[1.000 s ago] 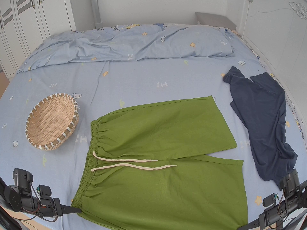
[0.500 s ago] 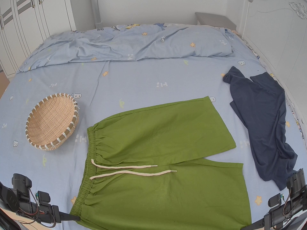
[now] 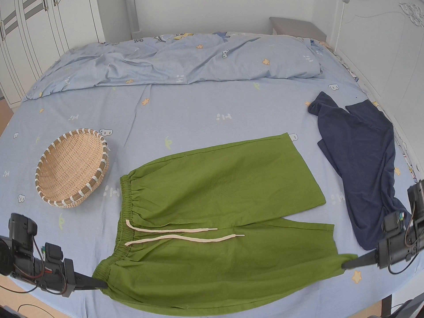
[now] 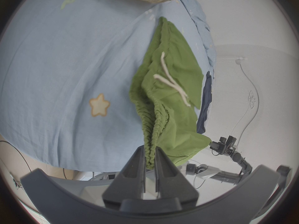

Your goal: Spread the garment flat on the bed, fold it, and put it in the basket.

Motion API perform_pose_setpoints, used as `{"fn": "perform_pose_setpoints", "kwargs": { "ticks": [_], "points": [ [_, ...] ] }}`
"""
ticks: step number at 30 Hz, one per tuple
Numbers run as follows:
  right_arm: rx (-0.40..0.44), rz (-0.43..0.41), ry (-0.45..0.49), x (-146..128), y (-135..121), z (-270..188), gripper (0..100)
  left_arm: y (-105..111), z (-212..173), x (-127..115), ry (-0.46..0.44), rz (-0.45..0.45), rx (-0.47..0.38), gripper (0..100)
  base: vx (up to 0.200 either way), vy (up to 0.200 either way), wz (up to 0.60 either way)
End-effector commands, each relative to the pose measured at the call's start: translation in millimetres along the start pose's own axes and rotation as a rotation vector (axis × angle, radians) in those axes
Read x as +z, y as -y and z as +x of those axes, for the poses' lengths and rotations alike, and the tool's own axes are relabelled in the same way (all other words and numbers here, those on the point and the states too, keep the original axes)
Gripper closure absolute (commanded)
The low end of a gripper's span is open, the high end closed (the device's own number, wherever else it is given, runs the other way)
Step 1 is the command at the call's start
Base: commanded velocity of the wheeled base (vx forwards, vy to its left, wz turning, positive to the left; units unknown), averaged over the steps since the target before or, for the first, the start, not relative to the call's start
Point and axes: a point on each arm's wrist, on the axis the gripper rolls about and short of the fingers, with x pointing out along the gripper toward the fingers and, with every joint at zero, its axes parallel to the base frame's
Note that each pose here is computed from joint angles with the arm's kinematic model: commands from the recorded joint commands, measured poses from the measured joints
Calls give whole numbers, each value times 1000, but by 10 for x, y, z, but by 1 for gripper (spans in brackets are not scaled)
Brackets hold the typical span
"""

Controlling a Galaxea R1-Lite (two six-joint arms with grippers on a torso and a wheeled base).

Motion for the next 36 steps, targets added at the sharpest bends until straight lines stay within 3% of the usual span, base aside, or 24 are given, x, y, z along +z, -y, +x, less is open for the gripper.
{"fn": "perform_pose_setpoints", "kwargs": {
  "ticks": [1,6,14,24,36],
  "points": [
    [3,-43,65,490,-228,-202,100,544,-207,253,23,16,-58,100,0,0,0],
    [6,-59,80,936,-353,-270,100,736,-245,550,20,-43,-65,100,0,0,0],
    [3,-73,103,1576,-367,-201,100,828,-116,1055,28,-98,-69,100,0,0,0],
    [-54,-112,149,2149,-391,-99,100,805,87,1566,17,-126,-57,100,0,0,0],
    [-55,-123,187,2591,-389,-69,100,769,200,1851,8,-148,-46,100,0,0,0]
  ]
}}
